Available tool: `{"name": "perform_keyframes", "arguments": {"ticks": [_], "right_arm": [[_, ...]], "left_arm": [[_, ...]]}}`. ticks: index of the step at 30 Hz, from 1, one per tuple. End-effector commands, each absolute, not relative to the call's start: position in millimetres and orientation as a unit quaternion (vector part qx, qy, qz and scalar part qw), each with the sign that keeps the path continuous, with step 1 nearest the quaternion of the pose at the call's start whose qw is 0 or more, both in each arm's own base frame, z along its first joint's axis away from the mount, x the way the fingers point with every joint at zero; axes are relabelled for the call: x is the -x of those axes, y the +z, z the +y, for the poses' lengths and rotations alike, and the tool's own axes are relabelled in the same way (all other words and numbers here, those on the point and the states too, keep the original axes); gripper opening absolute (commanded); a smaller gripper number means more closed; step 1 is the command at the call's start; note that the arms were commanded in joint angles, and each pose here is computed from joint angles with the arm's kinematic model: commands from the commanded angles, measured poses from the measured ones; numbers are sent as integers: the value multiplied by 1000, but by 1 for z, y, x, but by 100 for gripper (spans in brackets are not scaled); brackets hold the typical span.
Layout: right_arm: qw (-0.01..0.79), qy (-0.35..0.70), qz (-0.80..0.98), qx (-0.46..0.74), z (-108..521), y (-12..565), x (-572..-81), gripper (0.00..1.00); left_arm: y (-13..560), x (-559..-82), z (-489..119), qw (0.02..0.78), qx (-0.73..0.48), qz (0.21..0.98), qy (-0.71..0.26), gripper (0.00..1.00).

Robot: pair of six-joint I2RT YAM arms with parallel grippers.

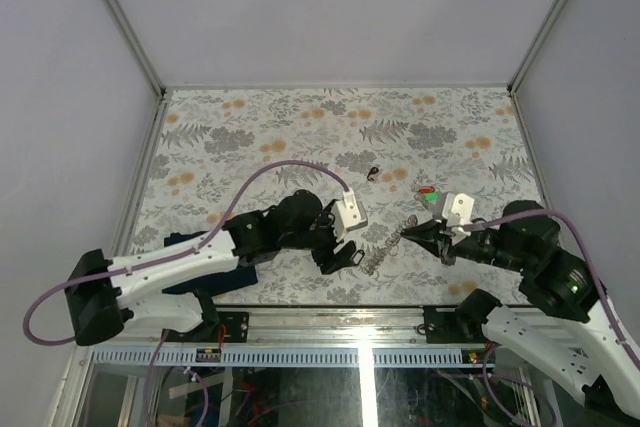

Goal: Put the keys on the keyring
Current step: Pick up the key from the center of the board.

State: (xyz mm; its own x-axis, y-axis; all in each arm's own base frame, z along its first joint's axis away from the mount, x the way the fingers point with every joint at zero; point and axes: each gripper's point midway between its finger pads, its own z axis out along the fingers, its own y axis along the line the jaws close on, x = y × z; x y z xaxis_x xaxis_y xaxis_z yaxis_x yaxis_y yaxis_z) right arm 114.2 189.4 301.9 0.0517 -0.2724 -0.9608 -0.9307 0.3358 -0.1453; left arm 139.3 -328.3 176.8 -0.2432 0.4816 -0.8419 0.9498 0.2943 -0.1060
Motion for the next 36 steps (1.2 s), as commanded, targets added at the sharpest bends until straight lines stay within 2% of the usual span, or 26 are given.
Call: {"name": "perform_keyframes", "arguments": {"ticks": [1,8,18,29,36], "right_arm": [[586,294,590,471,173,342,-105,0],[615,268,587,452,145,363,-92,0],[642,240,592,425,119,378,-84,0],[645,229,594,423,113,373,-83,0],[643,229,595,424,113,368,-83,0]], "left_arm": [[161,-137,-350,382,-579,624,-359,66],[124,-160,-361,345,-586,632,-373,61],[87,-157,-373,296,-622,613,-387,50],[58,-161,-374,271,-627,627,-375,36],[45,-163,-373,261,-625,639,-363,37]]}}
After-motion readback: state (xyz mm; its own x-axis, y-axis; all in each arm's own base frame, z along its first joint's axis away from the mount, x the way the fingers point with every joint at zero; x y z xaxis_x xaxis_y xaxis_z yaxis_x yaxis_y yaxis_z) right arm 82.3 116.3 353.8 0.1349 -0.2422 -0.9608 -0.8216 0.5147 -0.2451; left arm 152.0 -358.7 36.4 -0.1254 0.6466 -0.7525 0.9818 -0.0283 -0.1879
